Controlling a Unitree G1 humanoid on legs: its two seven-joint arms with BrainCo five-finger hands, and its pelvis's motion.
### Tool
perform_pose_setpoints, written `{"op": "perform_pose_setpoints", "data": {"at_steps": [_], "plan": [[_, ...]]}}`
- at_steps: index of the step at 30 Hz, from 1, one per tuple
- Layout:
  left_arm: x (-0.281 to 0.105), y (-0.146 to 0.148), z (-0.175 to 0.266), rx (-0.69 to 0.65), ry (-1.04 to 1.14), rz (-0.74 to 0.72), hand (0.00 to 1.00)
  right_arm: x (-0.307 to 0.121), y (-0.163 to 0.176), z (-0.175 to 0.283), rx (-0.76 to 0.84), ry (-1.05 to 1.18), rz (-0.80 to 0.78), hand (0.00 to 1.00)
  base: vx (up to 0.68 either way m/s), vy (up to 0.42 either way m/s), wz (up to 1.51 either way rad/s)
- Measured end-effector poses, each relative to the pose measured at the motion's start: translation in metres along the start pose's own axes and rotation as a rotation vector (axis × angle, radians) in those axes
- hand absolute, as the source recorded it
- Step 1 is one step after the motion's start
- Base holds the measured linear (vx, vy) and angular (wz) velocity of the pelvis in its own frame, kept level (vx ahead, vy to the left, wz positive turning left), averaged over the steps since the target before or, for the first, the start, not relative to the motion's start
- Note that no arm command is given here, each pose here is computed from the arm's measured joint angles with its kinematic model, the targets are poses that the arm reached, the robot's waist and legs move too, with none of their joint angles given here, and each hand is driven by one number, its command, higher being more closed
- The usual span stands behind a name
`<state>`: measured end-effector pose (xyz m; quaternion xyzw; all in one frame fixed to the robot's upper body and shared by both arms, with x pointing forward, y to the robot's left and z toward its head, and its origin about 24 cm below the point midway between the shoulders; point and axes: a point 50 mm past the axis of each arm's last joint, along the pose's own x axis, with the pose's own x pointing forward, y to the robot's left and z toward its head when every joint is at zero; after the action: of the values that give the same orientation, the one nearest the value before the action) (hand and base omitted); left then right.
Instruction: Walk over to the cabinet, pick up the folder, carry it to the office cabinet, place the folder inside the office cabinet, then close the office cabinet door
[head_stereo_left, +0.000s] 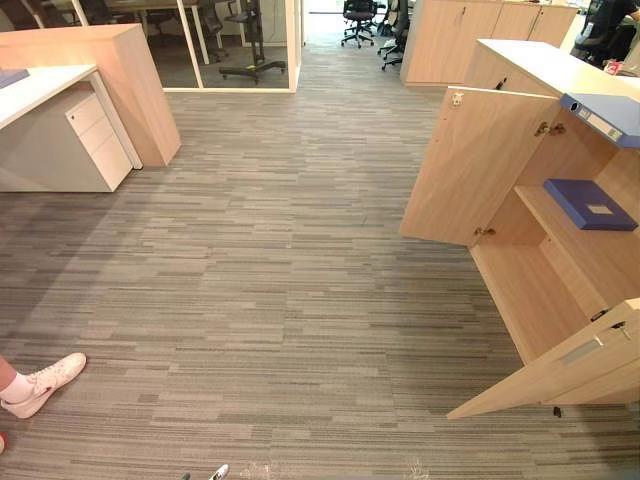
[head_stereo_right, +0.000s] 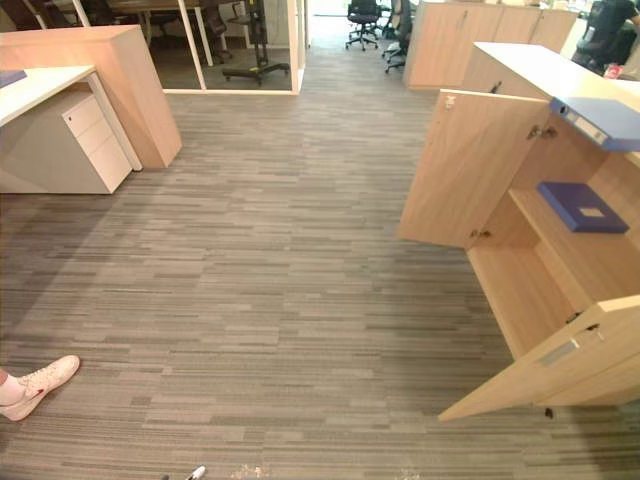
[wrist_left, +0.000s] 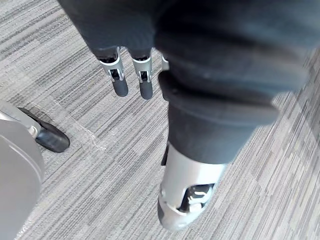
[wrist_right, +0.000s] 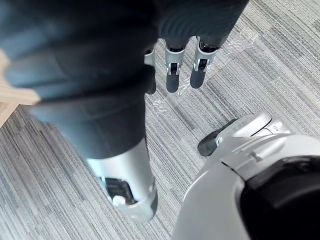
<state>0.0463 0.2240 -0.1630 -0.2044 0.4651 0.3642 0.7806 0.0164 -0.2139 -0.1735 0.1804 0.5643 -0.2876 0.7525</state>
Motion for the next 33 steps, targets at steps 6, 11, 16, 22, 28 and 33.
{"op": "perform_pose_setpoints", "data": {"at_steps": [6,11,16,22,28,33], "plan": [[-0.0015,0.0010,-0.0083,-0.136,0.032,-0.006,0.00,0.0007,0.0016,0.0008,0.001,0.003,0.002,0.00,-0.01,0.002,0.00],[-0.0026,0.0000,-0.0115,-0.153,0.039,-0.026,0.00,0.0007,0.0016,0.0010,0.002,0.003,0.002,0.00,0.00,0.000,0.00],[-0.0023,-0.0004,-0.0101,-0.101,0.027,-0.008,0.00,0.0009,0.0026,0.0018,0.001,0.001,0.004,0.00,0.00,0.004,-0.01],[-0.0024,-0.0003,-0.0084,-0.029,0.007,0.035,0.00,0.0019,0.0071,0.0064,-0.006,-0.010,0.002,0.00,0.00,0.002,-0.01],[-0.0042,-0.0007,-0.0088,0.073,-0.025,0.144,0.00,0.0018,0.0072,0.0077,-0.018,-0.031,-0.029,0.00,-0.01,0.015,-0.02],[-0.0043,-0.0018,-0.0081,0.079,-0.035,0.145,0.00,0.0017,0.0087,0.0077,-0.046,-0.034,-0.032,0.00,0.01,0.011,-0.01]]}}
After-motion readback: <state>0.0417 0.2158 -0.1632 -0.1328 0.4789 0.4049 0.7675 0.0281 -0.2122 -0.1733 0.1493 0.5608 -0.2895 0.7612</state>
